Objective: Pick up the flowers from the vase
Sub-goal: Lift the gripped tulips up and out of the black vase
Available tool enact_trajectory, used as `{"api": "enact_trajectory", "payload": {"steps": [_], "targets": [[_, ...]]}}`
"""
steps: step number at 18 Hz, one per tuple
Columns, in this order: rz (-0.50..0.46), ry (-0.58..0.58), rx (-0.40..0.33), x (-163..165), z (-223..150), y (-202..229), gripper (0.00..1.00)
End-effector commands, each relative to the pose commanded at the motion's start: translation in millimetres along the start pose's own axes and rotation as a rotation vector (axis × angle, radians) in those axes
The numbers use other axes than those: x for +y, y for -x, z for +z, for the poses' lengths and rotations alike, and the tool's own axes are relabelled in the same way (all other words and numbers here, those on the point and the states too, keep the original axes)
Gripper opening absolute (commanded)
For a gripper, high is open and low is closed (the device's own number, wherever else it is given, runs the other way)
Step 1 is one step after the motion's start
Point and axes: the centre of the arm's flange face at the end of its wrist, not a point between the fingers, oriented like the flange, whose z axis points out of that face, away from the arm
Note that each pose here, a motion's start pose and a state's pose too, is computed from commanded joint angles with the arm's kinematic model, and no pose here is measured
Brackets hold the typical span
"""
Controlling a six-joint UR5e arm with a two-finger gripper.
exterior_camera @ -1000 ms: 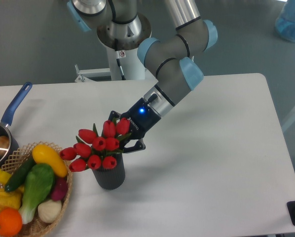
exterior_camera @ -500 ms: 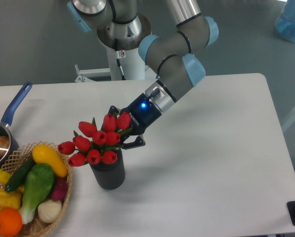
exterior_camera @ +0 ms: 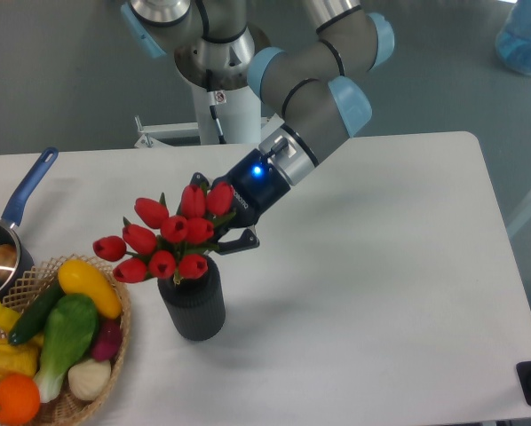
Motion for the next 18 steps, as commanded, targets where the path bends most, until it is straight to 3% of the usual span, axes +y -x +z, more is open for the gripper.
{"api": "enact_trajectory", "payload": {"steps": [18], "targets": [[-0.011, -0.071, -0.07, -67.0, -49.8, -19.9, 0.32]]}}
